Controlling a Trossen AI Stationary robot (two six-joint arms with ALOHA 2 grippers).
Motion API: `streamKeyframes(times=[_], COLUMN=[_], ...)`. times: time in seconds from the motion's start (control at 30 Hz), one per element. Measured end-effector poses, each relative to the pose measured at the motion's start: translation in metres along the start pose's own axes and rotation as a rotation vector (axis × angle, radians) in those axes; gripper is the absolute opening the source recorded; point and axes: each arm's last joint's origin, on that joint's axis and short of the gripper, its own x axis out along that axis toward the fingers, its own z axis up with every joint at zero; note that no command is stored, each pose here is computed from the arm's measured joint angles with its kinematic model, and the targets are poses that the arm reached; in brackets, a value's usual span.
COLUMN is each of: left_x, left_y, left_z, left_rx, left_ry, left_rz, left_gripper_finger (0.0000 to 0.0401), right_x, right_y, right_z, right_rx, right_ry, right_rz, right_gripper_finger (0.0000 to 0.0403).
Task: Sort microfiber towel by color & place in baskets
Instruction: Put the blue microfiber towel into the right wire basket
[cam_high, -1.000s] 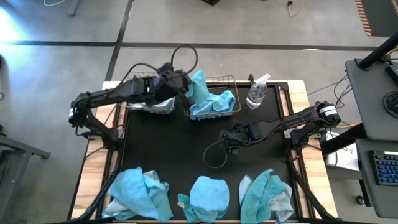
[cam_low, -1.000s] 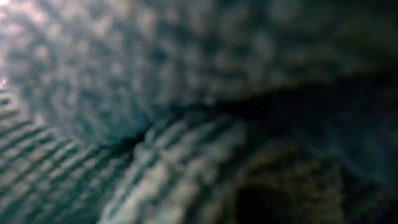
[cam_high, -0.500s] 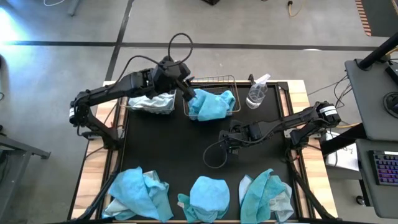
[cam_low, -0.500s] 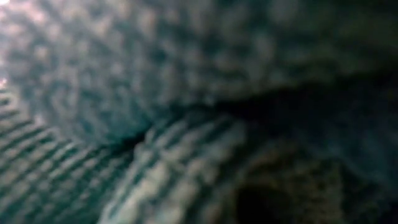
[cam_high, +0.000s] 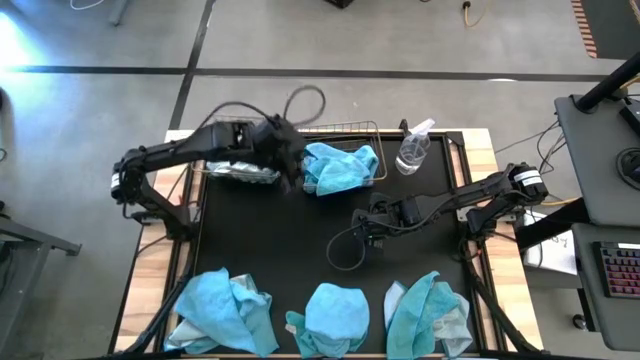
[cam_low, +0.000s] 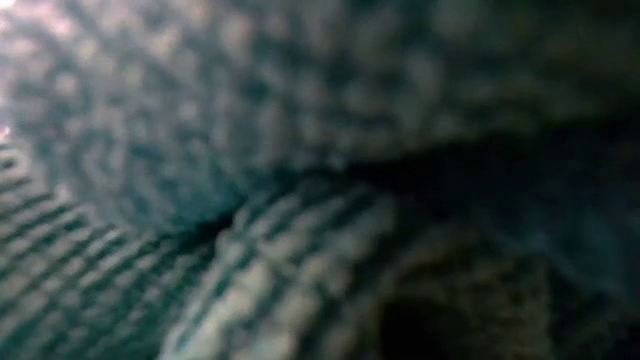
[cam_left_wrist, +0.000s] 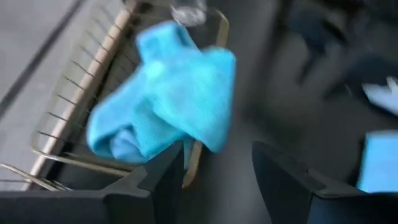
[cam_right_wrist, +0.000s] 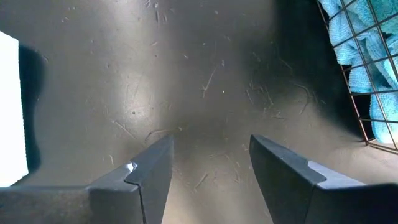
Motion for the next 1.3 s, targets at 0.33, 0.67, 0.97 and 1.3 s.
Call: streamKeyframes(times=[0.33,0.67,0.97,1.3], left_x=[0.004,0.021,0.040,0.051], left_y=[-0.070,-0.123,-0.143,-0.143], left_z=[-0.029,-0.079,-0.112,-0.124], left_rx=[0.081,0.112,0.106,0.089], left_ry=[0.108,0.234,0.258,0.268], left_rz=[-0.132,-0.193,-0.217,-0.209], left_gripper_finger=[0.0162,0.0162,0.0162,0.0162], right_x=[0.000,-0.007,-0.021,-0.037], right_y=[0.003,0.032,0.074,0.100], right_z=[-0.001,-0.013,-0.037,-0.080], right_rx=[0.058,0.074,0.178,0.263], right_ry=[0.029,0.085,0.188,0.431], right_rz=[0.075,0.213,0.312,0.248], right_gripper_finger=[0.0206,0.0206,0.0206,0.0206])
